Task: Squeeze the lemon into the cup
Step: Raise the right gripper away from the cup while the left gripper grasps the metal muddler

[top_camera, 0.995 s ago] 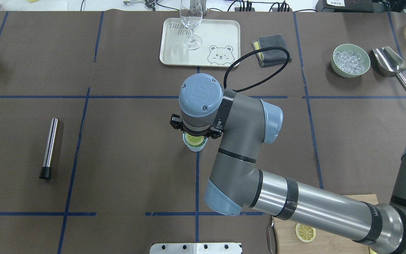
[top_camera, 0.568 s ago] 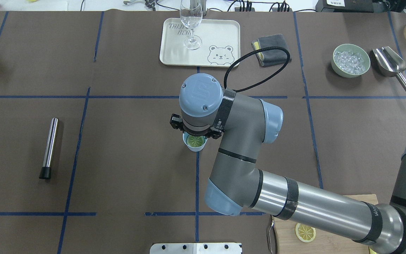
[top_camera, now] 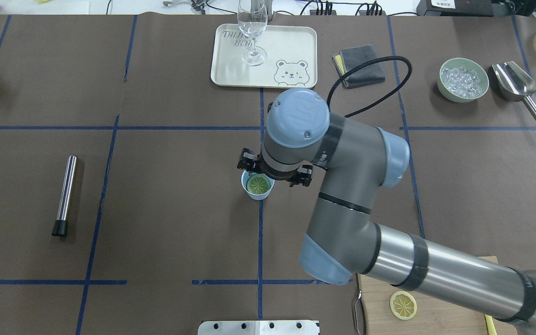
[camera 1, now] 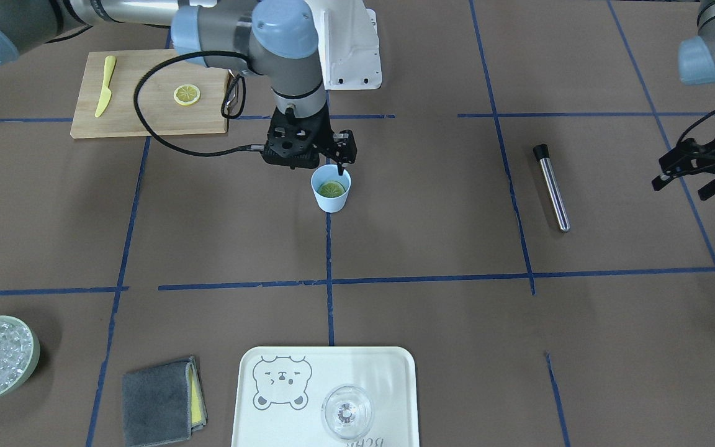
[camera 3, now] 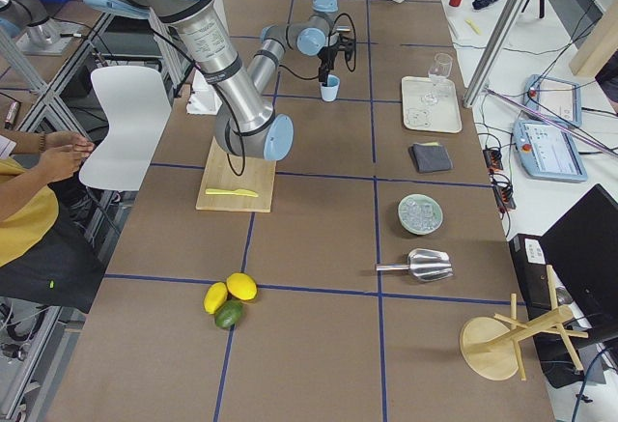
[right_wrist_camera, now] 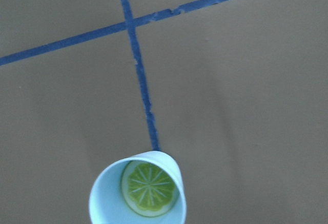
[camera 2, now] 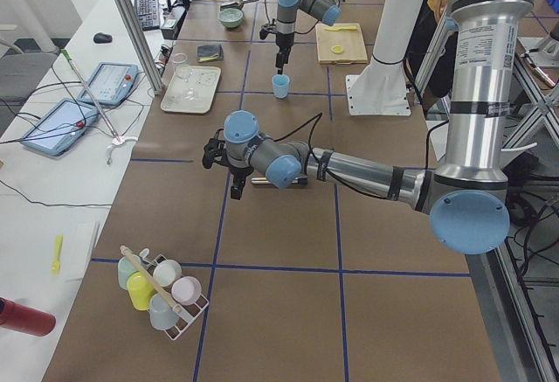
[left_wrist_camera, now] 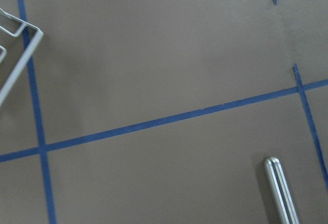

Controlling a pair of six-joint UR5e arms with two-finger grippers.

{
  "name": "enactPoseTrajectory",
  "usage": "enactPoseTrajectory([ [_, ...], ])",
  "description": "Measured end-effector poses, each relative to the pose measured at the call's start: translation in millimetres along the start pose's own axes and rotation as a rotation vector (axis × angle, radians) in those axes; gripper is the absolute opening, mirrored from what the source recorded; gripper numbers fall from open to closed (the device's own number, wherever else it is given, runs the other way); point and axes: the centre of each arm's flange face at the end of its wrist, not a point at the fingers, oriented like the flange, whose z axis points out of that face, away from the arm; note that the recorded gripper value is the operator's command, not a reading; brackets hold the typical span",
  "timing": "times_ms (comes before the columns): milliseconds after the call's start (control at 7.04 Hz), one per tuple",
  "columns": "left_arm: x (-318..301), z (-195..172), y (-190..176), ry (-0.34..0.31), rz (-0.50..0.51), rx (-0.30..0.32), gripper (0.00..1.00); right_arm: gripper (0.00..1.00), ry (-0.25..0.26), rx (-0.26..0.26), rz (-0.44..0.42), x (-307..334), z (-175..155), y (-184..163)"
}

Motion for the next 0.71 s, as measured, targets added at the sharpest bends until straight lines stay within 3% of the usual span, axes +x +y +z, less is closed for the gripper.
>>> enactPoseTrajectory([
  [426,71.1,104.9,21.0,-0.076,-0.14,-0.068,1.0,1.0,-0.018,-0.011,-0.033,75.7,-33.4,-16.4],
  [568,83.0,130.8,22.1,-0.101,-0.148,-0.082,0.92,1.0,-0.016,-0.012,-0.036,82.2,-34.8,-17.4],
  [711,88.2,146.5,25.0,-0.127,-0.141,-0.084,0.65,1.0,-0.014,-0.012,-0.036,85.1,-34.9,-17.6],
])
